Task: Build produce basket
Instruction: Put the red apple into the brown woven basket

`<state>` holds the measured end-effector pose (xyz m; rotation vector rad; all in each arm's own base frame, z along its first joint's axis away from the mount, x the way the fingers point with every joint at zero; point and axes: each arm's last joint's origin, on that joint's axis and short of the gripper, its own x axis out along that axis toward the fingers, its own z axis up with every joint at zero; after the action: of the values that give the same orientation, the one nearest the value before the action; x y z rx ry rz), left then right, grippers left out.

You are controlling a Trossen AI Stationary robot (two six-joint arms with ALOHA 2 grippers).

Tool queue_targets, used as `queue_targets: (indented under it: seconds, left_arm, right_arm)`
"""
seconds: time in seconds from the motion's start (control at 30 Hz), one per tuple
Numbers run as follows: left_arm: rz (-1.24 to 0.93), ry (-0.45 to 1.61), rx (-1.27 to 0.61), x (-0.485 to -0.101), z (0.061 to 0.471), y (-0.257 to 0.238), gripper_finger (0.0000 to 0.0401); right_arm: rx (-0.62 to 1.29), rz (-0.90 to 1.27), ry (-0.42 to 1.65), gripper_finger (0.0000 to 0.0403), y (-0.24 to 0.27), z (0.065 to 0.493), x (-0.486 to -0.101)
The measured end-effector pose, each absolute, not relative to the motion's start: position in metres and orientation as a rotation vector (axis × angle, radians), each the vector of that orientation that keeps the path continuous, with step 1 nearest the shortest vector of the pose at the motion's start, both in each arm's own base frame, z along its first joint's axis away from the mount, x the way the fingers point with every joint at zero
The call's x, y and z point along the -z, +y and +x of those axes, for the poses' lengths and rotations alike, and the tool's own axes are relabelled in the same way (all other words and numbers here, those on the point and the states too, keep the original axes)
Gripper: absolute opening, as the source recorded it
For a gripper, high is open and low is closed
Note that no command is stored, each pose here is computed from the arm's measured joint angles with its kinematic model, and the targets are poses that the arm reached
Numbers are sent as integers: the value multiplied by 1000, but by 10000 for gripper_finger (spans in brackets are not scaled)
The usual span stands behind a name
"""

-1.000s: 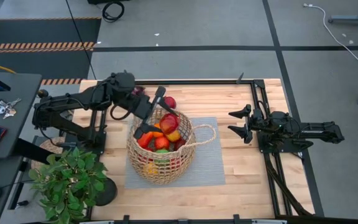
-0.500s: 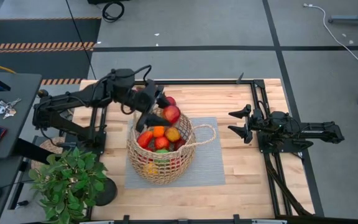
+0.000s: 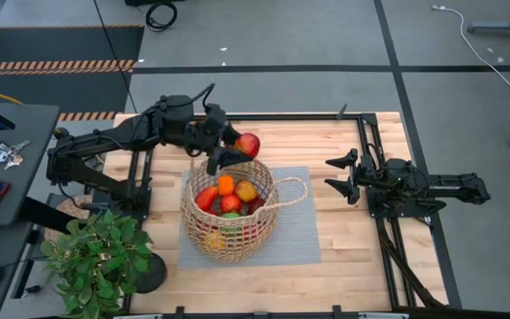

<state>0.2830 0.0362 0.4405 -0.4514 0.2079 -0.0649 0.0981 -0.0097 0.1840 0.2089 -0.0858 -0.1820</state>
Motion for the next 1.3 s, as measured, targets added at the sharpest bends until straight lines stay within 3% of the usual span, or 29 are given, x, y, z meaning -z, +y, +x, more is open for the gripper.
queue_targets:
  seconds: [0.2, 0.37, 0.53, 0.67, 0.87, 1.07, 1.3]
  left_arm:
    - [-375, 251, -270, -431, 281, 39, 287]
    - [-319, 288, -403, -425, 280, 39, 287]
    - [-290, 331, -399, -419, 286, 34, 287]
    - [-141, 414, -390, -407, 297, 22, 287]
    - [292, 551, -438, -390, 311, 2, 287]
    - [686, 670, -300, -375, 324, -16, 287]
    - [703, 784, -267, -351, 336, -20, 287]
  right_arm:
    - [182, 209, -85, 348, -10, 98, -184]
    - [182, 209, -86, 348, -10, 98, -184]
    - [182, 209, -86, 348, -10, 98, -184]
    - [181, 209, -87, 348, -10, 98, -184]
    - [173, 208, -90, 348, -9, 98, -184]
    - [164, 208, -87, 348, -9, 99, -184]
    - [162, 208, -92, 348, -9, 99, -185]
